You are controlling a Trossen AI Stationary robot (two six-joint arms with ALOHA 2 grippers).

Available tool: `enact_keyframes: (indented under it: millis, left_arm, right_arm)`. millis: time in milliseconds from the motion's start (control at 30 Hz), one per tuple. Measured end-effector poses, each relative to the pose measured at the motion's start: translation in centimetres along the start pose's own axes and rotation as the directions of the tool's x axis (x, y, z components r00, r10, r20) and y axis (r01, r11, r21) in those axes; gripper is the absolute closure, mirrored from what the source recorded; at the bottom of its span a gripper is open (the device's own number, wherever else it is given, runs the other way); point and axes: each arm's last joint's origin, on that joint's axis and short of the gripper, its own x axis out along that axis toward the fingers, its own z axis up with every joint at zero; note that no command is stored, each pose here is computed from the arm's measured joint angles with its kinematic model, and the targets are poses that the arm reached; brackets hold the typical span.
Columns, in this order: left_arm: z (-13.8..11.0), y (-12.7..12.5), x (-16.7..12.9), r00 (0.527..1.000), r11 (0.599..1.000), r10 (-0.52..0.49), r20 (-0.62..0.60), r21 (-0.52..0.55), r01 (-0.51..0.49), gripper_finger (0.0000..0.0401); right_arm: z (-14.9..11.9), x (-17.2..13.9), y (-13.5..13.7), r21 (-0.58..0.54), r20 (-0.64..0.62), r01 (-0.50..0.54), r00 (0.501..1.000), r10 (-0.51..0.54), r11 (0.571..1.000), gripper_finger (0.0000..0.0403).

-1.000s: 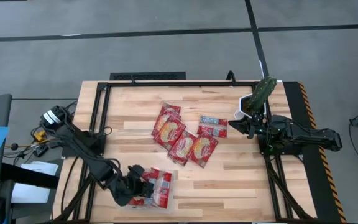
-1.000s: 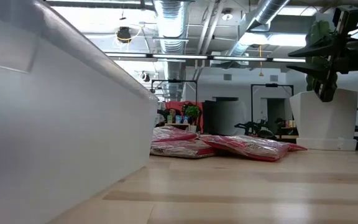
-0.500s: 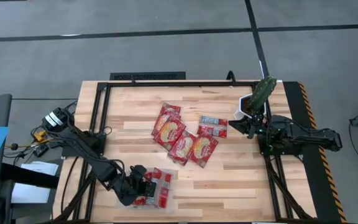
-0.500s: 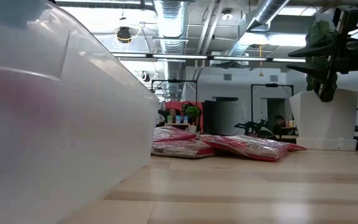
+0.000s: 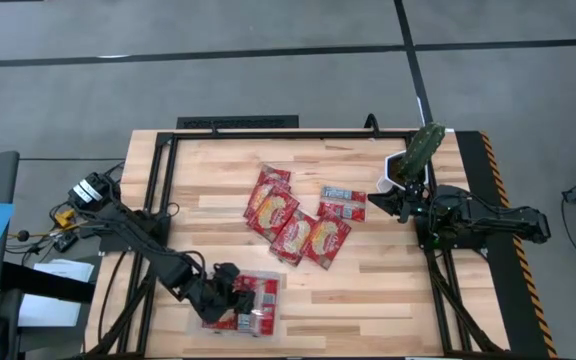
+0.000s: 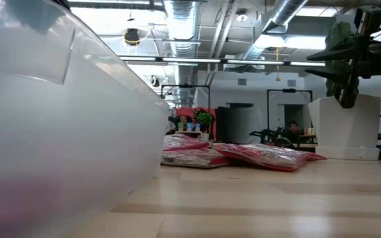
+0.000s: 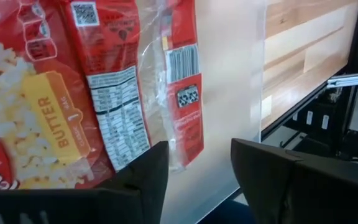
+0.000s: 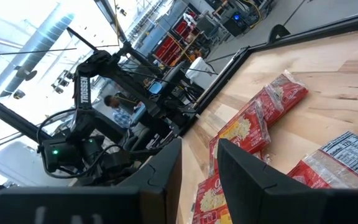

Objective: Sort popcorn bags into baskets
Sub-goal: Put the popcorn bag into the transparent bin

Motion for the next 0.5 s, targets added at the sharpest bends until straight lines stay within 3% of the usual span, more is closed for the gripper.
enact_keyframes:
  millis: [233, 500]
  left_arm:
    - [2.3, -1.0, -1.0, 1.0, 0.998, 0.014, 0.018, 0.062, -0.015, 0.0236]
    - [10.2, -1.7, -6.9, 0.955, 0.965, 0.103, 0.278, 0.206, -0.164, 0.0235]
  right_arm:
    - [0.0, 0.0, 0.0, 0.0, 0.0, 0.0, 1.0, 0.0, 1.0, 0.0277]
    - [0.0, 0.0, 0.0, 0.0, 0.001, 0.0, 1.0, 0.0, 1.0, 0.0274]
